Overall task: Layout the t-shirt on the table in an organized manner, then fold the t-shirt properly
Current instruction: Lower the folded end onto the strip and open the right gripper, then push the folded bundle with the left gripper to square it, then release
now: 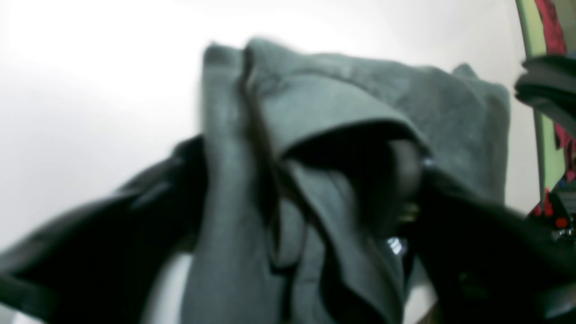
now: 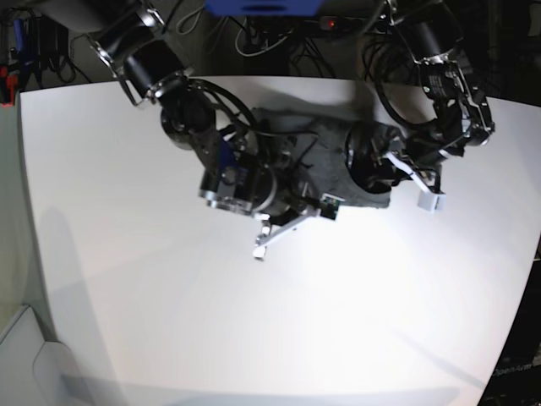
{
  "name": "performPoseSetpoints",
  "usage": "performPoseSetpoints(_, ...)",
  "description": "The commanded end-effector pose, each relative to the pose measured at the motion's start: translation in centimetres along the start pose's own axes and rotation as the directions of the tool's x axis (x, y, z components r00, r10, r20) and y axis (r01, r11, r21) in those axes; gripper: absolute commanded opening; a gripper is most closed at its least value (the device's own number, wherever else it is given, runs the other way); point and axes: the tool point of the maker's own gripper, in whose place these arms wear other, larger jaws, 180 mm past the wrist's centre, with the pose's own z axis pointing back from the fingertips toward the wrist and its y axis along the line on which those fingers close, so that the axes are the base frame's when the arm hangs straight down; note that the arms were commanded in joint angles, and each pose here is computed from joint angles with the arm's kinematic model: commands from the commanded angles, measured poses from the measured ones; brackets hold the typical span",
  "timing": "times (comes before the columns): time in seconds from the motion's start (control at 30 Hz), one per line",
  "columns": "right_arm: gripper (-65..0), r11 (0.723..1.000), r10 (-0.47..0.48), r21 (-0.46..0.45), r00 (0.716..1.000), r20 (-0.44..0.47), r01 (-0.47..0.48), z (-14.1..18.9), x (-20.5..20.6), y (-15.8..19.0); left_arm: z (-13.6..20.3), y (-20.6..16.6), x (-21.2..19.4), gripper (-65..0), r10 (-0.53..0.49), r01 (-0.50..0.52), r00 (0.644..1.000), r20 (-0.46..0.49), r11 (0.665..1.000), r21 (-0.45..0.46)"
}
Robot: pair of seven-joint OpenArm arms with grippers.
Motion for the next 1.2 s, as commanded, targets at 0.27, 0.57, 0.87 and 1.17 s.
performPoseSetpoints(0.27, -61.1, 0.96, -0.109, -0.249, 0.989, 0.095, 0.13, 5.7, -0.6, -8.6, -2.5, -1.5, -1.6, -64.5, -0.123, 0.116, 0.977, -0.175, 0.992, -0.051)
performPoseSetpoints(0.57, -61.1, 0.886, -0.226, -0.406, 0.973, 0.049, 0.226, 10.3, -7.2, -12.2, -4.5, -5.0, 5.5, -64.7, -0.437, 0.419, 0.879, -0.192, 0.899, -0.125)
performPoseSetpoints(0.87, -61.1, 0.737, -0.417, -0.575, 0.909, 0.026, 0.355, 15.8, -15.3, -15.3, -8.6, -13.0, 6.4, -64.7, -0.76, 0.714, 0.61, -0.226, 0.65, -0.261)
performPoseSetpoints(1.17, -61.1, 0.551, -0.585, -0.704, 0.809, 0.057, 0.448, 21.2, -22.3, -16.3, -11.7, -19.5, 3.0, -64.7, -0.953, 0.881, 0.271, -0.136, 0.303, -0.365)
